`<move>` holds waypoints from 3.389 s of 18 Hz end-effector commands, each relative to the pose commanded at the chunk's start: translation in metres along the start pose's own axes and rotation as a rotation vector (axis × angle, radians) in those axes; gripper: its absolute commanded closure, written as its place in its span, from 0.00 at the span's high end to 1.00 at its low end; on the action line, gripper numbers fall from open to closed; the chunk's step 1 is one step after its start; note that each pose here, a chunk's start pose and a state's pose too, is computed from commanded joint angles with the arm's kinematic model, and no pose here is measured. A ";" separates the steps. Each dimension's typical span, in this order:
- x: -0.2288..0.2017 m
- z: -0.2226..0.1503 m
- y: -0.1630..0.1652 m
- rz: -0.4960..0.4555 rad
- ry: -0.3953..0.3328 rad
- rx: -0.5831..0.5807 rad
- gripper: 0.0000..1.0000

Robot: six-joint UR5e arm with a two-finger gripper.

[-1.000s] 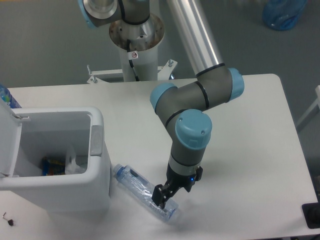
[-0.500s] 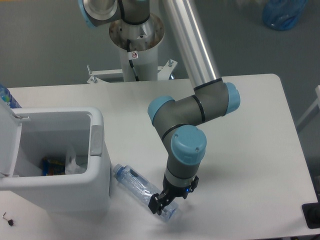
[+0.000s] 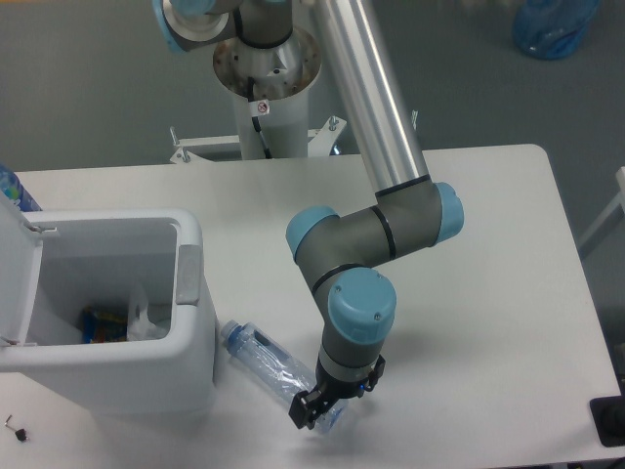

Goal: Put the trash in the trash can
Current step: 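Close the gripper on the bottle's middle and lift it, then carry the bottle over the trash bin and lower it inside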

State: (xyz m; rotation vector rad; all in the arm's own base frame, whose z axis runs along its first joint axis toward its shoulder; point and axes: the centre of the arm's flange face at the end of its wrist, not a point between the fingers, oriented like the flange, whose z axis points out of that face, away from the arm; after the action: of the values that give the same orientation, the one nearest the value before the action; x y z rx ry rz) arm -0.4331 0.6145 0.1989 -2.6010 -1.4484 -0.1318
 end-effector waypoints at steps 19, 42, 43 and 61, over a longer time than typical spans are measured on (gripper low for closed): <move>0.003 0.018 0.004 -0.027 -0.038 -0.016 0.73; 0.009 -0.027 0.005 -0.015 -0.041 0.044 0.47; 0.008 -0.042 0.002 -0.016 -0.038 0.066 0.47; 0.016 -0.441 0.076 0.062 0.342 0.711 0.49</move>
State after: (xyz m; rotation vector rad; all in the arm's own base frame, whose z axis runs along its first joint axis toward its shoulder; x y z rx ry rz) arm -0.3594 0.5071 0.6278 -1.9269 -1.0417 -0.0382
